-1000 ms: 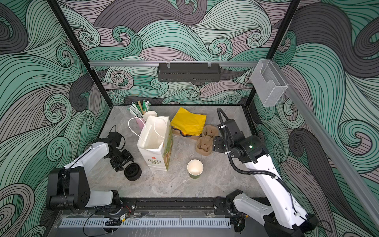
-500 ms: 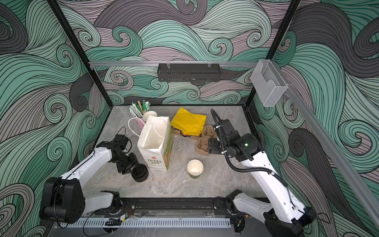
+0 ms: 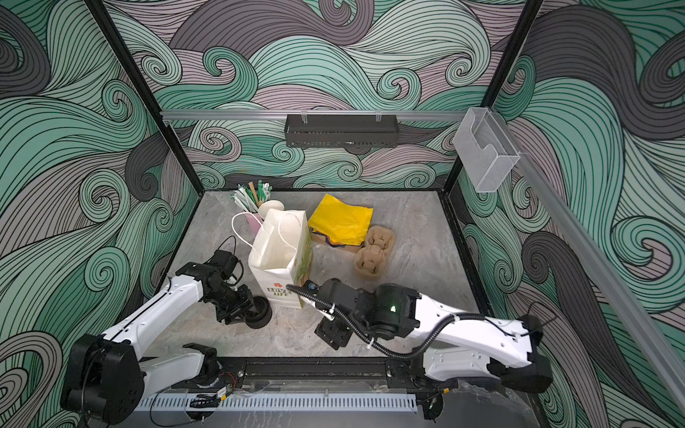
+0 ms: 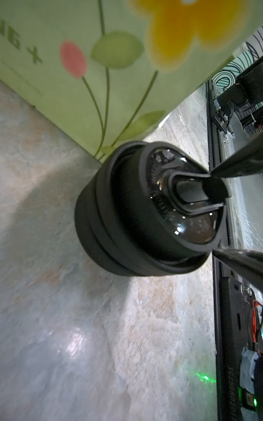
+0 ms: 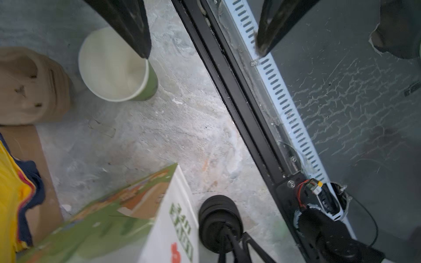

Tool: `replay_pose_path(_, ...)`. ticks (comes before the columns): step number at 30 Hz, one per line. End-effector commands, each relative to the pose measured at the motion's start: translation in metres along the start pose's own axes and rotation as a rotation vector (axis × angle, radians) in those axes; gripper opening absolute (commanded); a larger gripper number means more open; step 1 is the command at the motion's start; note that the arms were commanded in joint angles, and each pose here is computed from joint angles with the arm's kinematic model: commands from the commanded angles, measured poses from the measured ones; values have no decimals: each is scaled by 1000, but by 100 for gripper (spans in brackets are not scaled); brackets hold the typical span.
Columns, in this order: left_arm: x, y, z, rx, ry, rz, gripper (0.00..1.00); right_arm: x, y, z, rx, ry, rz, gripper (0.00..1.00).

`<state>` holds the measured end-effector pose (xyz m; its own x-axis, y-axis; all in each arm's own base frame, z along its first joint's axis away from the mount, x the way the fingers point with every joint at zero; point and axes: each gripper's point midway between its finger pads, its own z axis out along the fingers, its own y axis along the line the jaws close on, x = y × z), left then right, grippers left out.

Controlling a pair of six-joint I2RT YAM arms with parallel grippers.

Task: Pack a coffee takeout order
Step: Move multiple cup lids from the bottom-center of the table.

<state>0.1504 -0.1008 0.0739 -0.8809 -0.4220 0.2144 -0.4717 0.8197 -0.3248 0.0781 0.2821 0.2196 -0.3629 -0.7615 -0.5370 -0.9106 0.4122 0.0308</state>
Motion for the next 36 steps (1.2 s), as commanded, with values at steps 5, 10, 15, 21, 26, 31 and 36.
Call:
replay_pose_path(5, -13, 2, -54, -16, -264, 3, 55, -32, 13, 21, -18, -99, -100, 75)
replay_pose_path(10, -55, -7, -53, -12, -359, -37, 58, -34, 10, 21, 3, -109, -91, 76)
replay_pose_path(15, -87, -16, -44, -87, -294, -32, 58, -34, 4, 20, 35, -108, -90, 76)
replay_pose_path(21, -87, -18, -1, -104, -99, 8, 58, -33, 4, 23, 48, -91, -88, 76)
replay_pose_path(26, -66, -5, 10, -101, -53, -19, 56, -31, 6, 25, 57, -83, -89, 76)
replay_pose_path(31, -40, 7, 17, -105, -15, -38, 51, -30, 7, 28, 56, -73, -92, 76)
replay_pose_path(36, -22, 2, 15, -66, -11, -19, 49, -28, 11, 31, 37, -39, -117, 76)
